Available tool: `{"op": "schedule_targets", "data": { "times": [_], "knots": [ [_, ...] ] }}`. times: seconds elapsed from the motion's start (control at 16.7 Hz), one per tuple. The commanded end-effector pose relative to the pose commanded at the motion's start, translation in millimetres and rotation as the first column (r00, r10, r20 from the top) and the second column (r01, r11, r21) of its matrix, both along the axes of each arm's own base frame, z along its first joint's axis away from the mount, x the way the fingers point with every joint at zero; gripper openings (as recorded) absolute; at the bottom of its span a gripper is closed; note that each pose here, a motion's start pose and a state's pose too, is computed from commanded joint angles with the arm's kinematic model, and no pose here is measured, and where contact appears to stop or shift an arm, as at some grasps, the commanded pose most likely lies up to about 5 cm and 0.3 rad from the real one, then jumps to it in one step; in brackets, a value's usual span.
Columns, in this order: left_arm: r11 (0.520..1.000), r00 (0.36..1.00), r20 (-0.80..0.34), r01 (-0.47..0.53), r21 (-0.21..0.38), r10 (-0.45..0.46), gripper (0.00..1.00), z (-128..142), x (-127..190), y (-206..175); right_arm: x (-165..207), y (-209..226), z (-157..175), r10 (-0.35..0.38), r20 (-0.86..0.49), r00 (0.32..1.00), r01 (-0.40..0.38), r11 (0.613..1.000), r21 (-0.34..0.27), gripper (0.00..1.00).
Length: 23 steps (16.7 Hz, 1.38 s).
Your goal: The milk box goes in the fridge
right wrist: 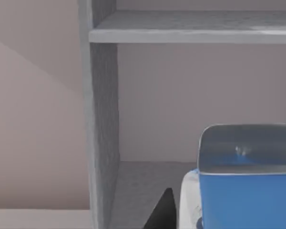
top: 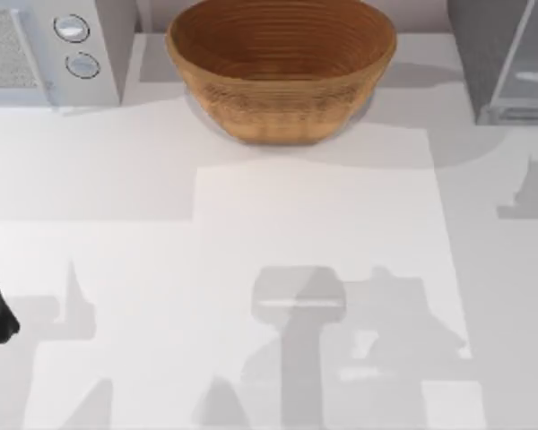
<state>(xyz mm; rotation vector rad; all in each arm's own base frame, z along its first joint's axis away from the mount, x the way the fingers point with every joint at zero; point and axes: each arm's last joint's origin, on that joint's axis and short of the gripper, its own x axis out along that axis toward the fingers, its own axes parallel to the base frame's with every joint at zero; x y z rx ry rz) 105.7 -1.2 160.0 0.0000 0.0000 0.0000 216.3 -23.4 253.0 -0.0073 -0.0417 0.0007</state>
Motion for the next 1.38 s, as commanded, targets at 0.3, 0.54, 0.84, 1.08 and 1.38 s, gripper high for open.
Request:
{"op": "schedule_targets", "data": {
  "times": [0.3,0.54,0.84,1.08,1.38],
  "knots": [
    [1.0,1.0,0.0,0.0,0.0,0.0,1.0,0.0,0.0,0.0,96.6,-31.7,-25.2,-0.005,-0.017,1.0,0.005,1.0,-0.003,0.0],
    [1.0,1.0,0.0,0.0,0.0,0.0,1.0,0.0,0.0,0.0,153.7,-58.0,-79.8,-0.004,-0.04,0.999,0.004,1.0,0.003,0.0],
    [1.0,1.0,0.0,0.0,0.0,0.0,1.0,0.0,0.0,0.0,185.1,-77.9,-135.3,0.0,-0.046,0.999,0.001,1.0,0.009,0.0],
    [1.0,1.0,0.0,0.0,0.0,0.0,1.0,0.0,0.0,0.0,188.5,-80.5,-142.6,0.001,-0.043,0.999,0.0,1.0,0.009,0.0],
    [1.0,1.0,0.0,0.0,0.0,0.0,1.0,0.0,0.0,0.0,190.7,-78.1,-146.8,0.007,-0.059,0.998,-0.006,1.0,0.017,0.0]
  ]
}}
